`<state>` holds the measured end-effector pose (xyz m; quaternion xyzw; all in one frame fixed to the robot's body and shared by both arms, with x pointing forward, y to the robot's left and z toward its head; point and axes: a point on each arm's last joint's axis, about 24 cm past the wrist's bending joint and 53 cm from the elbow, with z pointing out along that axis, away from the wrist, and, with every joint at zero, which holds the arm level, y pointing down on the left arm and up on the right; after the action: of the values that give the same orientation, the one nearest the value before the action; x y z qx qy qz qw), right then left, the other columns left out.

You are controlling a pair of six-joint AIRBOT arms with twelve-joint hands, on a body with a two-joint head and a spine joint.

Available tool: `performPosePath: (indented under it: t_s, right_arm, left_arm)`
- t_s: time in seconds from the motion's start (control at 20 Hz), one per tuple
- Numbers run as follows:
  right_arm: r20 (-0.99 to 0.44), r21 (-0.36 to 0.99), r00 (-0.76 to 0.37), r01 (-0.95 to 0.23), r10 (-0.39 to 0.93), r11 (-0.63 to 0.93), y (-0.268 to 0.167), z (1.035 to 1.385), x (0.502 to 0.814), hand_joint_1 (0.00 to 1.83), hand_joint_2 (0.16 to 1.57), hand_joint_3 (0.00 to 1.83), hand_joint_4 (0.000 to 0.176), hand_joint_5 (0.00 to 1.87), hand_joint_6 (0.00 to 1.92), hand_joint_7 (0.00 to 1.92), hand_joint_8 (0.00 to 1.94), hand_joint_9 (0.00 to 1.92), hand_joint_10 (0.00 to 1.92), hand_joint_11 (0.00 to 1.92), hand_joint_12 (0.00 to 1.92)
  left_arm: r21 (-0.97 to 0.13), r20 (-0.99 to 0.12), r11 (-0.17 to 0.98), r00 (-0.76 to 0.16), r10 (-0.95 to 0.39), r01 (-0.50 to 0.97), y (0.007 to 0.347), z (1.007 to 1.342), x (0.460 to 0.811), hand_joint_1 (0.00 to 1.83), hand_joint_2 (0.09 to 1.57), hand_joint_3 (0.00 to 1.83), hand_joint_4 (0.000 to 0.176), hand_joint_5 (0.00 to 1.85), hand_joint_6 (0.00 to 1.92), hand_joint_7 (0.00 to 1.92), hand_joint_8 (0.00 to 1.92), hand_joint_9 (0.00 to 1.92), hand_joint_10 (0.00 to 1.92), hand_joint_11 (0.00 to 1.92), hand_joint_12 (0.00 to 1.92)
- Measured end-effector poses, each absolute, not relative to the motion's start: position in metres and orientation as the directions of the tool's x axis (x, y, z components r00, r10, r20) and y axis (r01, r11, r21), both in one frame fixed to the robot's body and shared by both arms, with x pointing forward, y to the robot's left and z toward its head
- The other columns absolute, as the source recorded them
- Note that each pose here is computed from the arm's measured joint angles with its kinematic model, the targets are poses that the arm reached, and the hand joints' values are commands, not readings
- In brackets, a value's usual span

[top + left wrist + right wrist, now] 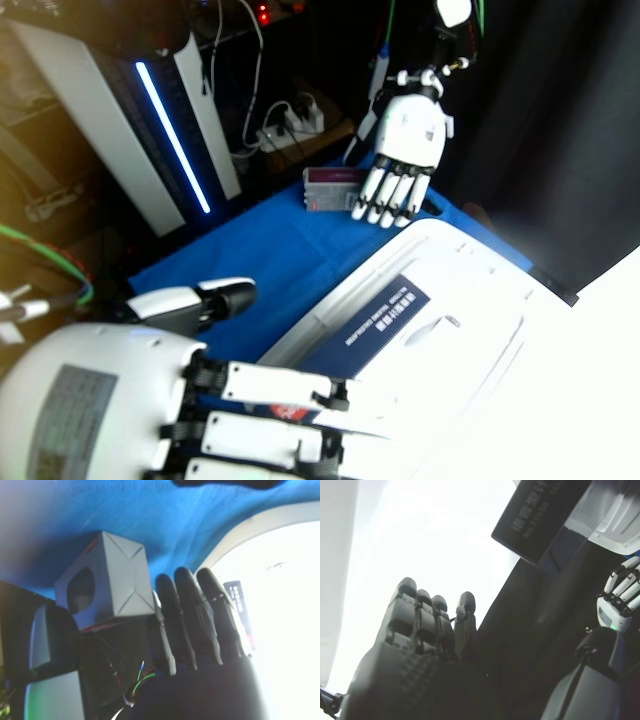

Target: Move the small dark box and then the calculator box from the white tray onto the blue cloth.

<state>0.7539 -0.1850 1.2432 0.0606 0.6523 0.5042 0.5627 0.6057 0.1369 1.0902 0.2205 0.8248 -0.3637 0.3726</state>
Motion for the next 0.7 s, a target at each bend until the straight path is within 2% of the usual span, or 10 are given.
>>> performPosePath:
  t_s: [0.1, 0.15, 0.3, 0.35, 0.4, 0.5, 0.55, 0.6, 0.65, 0.7]
  right_arm:
    - [-0.673, 0.726, -0.358, -0.488, 0.647, 0.485, -0.185, 1.243, 0.755, 0.82, 0.53, 0.0, 0.0, 0.35, 0.0, 0.09, 0.01, 0.04, 0.01, 0.04, 0.17]
    - [-0.673, 0.726, -0.357, -0.49, 0.648, 0.483, -0.184, 1.244, 0.756, 0.87, 0.53, 0.0, 0.0, 0.36, 0.0, 0.09, 0.01, 0.05, 0.01, 0.05, 0.18]
    - [-0.664, 0.732, -0.366, -0.495, 0.652, 0.468, -0.174, 1.242, 0.758, 0.94, 0.49, 0.0, 0.0, 0.38, 0.0, 0.1, 0.0, 0.11, 0.01, 0.1, 0.24]
    - [-0.663, 0.734, -0.369, -0.492, 0.651, 0.468, -0.172, 1.24, 0.759, 0.99, 0.49, 0.0, 0.0, 0.39, 0.0, 0.1, 0.0, 0.12, 0.0, 0.11, 0.26]
    - [-0.662, 0.735, -0.37, -0.491, 0.652, 0.468, -0.171, 1.239, 0.76, 1.0, 0.5, 0.0, 0.0, 0.39, 0.0, 0.1, 0.0, 0.18, 0.01, 0.15, 0.38]
    - [-0.655, 0.741, -0.37, -0.486, 0.659, 0.463, -0.168, 1.238, 0.764, 0.99, 0.49, 0.0, 0.0, 0.34, 0.0, 0.08, 0.0, 0.25, 0.01, 0.21, 0.53]
    - [-0.655, 0.742, -0.371, -0.479, 0.659, 0.468, -0.167, 1.236, 0.767, 0.99, 0.48, 0.0, 0.015, 0.32, 0.0, 0.07, 0.0, 0.21, 0.0, 0.15, 0.51]
    - [-0.653, 0.746, -0.372, -0.467, 0.66, 0.475, -0.167, 1.232, 0.771, 0.98, 0.48, 0.0, 0.023, 0.3, 0.0, 0.05, 0.0, 0.18, 0.0, 0.11, 0.49]
    - [-0.652, 0.75, -0.375, -0.451, 0.66, 0.485, -0.167, 1.227, 0.774, 0.95, 0.47, 0.0, 0.071, 0.3, 0.0, 0.06, 0.0, 0.16, 0.0, 0.06, 0.48]
    - [-0.65, 0.752, -0.376, -0.441, 0.661, 0.489, -0.167, 1.225, 0.776, 0.9, 0.48, 0.0, 0.086, 0.3, 0.0, 0.06, 0.0, 0.13, 0.0, 0.01, 0.44]
  left_arm:
    - [-0.424, -0.788, 0.642, -0.61, 0.088, 0.639, 0.138, 1.096, 0.611, 0.65, 0.75, 0.0, 0.072, 0.38, 0.0, 0.4, 0.0, 0.36, 0.0, 0.08, 0.57]
    - [-0.421, -0.795, 0.64, -0.601, 0.08, 0.643, 0.137, 1.101, 0.614, 0.61, 0.75, 0.0, 0.115, 0.28, 0.0, 0.28, 0.0, 0.23, 0.0, 0.04, 0.43]
    - [-0.421, -0.807, 0.641, -0.588, 0.059, 0.642, 0.138, 1.11, 0.622, 0.46, 0.79, 0.01, 0.118, 0.14, 0.0, 0.1, 0.0, 0.07, 0.0, 0.0, 0.17]
    - [-0.414, -0.815, 0.64, -0.577, 0.057, 0.647, 0.139, 1.113, 0.625, 0.46, 0.81, 0.01, 0.103, 0.05, 0.01, 0.02, 0.0, 0.01, 0.0, 0.0, 0.03]
    - [-0.393, -0.837, 0.643, -0.545, 0.045, 0.657, 0.14, 1.123, 0.632, 0.44, 0.8, 0.01, 0.119, 0.04, 0.01, 0.0, 0.0, 0.0, 0.0, 0.0, 0.01]
    - [-0.387, -0.863, 0.659, -0.506, -0.011, 0.645, 0.145, 1.142, 0.649, 0.46, 0.83, 0.01, 0.12, 0.02, 0.0, 0.0, 0.0, 0.0, 0.0, 0.0, 0.0]
    - [-0.387, -0.868, 0.668, -0.495, -0.032, 0.636, 0.148, 1.146, 0.655, 0.43, 0.81, 0.0, 0.114, 0.0, 0.0, 0.0, 0.0, 0.0, 0.0, 0.0, 0.0]
    - [-0.382, -0.872, 0.683, -0.487, -0.044, 0.623, 0.153, 1.147, 0.664, 0.44, 0.82, 0.01, 0.085, 0.0, 0.0, 0.0, 0.0, 0.0, 0.0, 0.0, 0.0]
    - [-0.392, -0.87, 0.692, -0.489, -0.064, 0.607, 0.156, 1.147, 0.67, 0.4, 0.83, 0.01, 0.087, 0.0, 0.0, 0.0, 0.0, 0.0, 0.0, 0.0, 0.0]
    - [-0.397, -0.87, 0.697, -0.488, -0.077, 0.598, 0.16, 1.148, 0.674, 0.39, 0.83, 0.01, 0.119, 0.0, 0.0, 0.0, 0.0, 0.0, 0.0, 0.0, 0.0]
